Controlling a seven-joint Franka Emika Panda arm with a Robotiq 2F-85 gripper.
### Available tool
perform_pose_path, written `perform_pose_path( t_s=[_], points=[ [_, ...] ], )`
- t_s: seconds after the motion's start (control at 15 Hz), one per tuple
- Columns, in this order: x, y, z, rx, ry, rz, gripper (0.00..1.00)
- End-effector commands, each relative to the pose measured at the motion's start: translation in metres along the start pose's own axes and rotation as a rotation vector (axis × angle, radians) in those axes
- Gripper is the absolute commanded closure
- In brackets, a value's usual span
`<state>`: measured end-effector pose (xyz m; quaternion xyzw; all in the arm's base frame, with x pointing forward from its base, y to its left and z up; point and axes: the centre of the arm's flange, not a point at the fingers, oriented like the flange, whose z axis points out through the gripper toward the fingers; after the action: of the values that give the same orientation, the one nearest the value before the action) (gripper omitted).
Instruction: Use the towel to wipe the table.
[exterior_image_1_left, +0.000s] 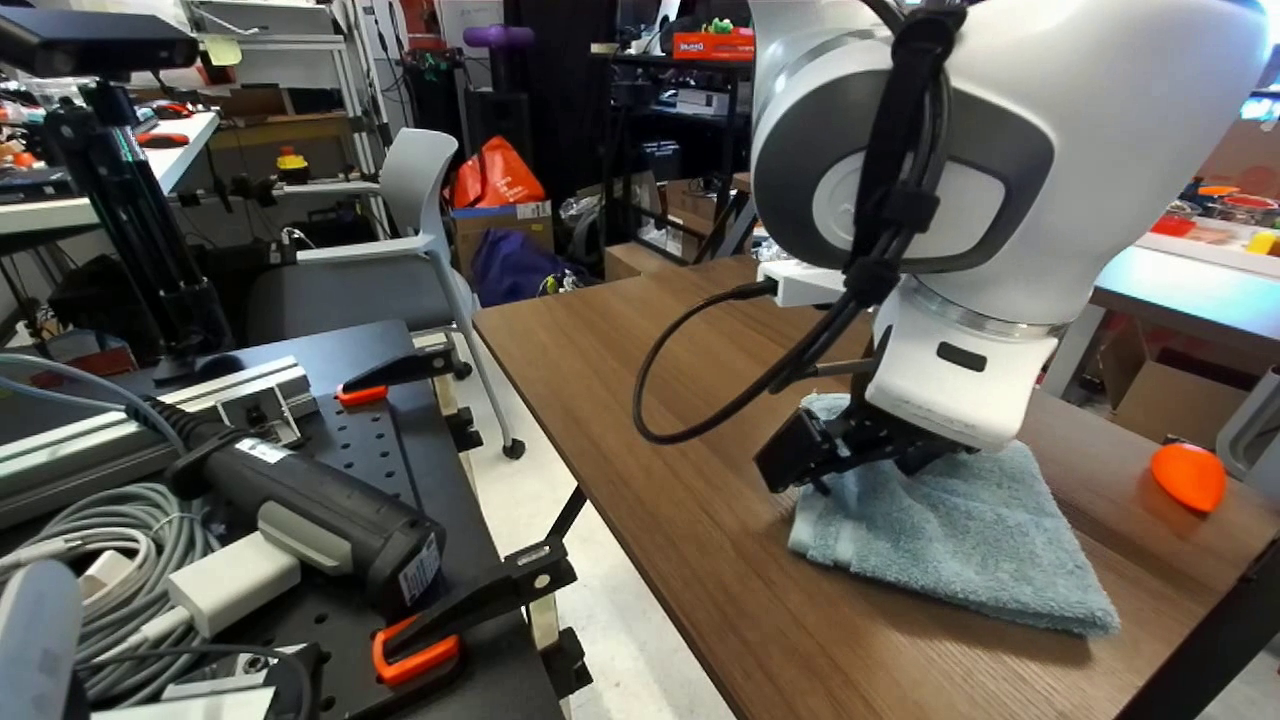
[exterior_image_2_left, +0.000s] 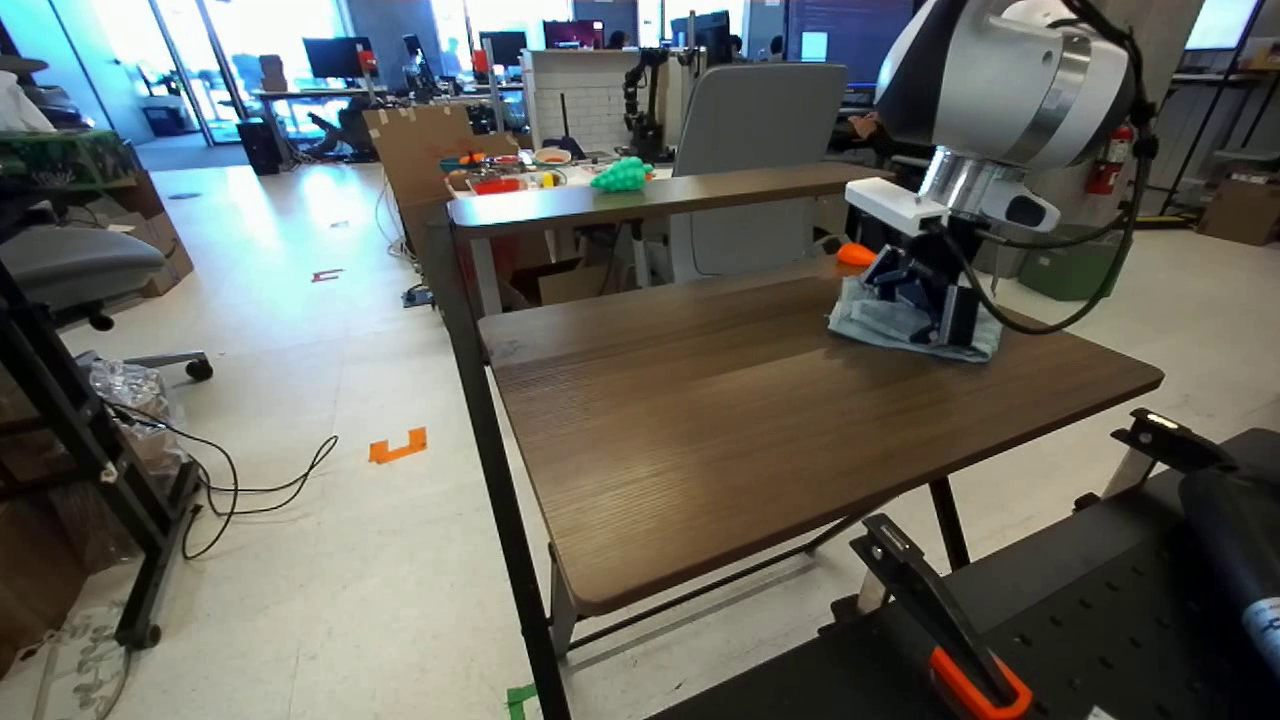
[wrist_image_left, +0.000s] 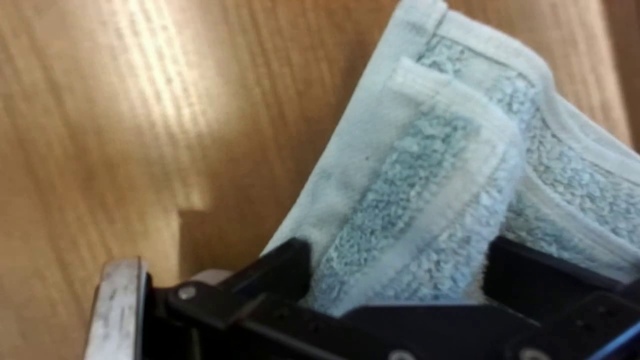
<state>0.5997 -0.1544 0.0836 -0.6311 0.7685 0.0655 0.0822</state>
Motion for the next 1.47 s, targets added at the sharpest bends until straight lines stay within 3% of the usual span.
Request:
perform_pose_path(
  t_s=[0.0,0.27,0.47,0.93,1.13,1.33,1.4],
  points=[
    [0.009,0.087,-0.018,-0.127,0.024,-0.144,0.00],
    [0.030,0.151,-0.048,-0.202,0.076,-0.330,0.00],
    [0.040,0.162,-0.057,-0.220,0.110,-0.383,0.00],
    [0.043,0.132,-0.033,-0.221,0.136,-0.277,0.00],
    [0.042,0.105,-0.015,-0.148,0.119,-0.216,0.00],
    [0.045,0.066,0.003,-0.026,0.122,-0.131,0.00],
    [0.052,0.061,0.008,-0.029,0.111,-0.101,0.00]
  ],
)
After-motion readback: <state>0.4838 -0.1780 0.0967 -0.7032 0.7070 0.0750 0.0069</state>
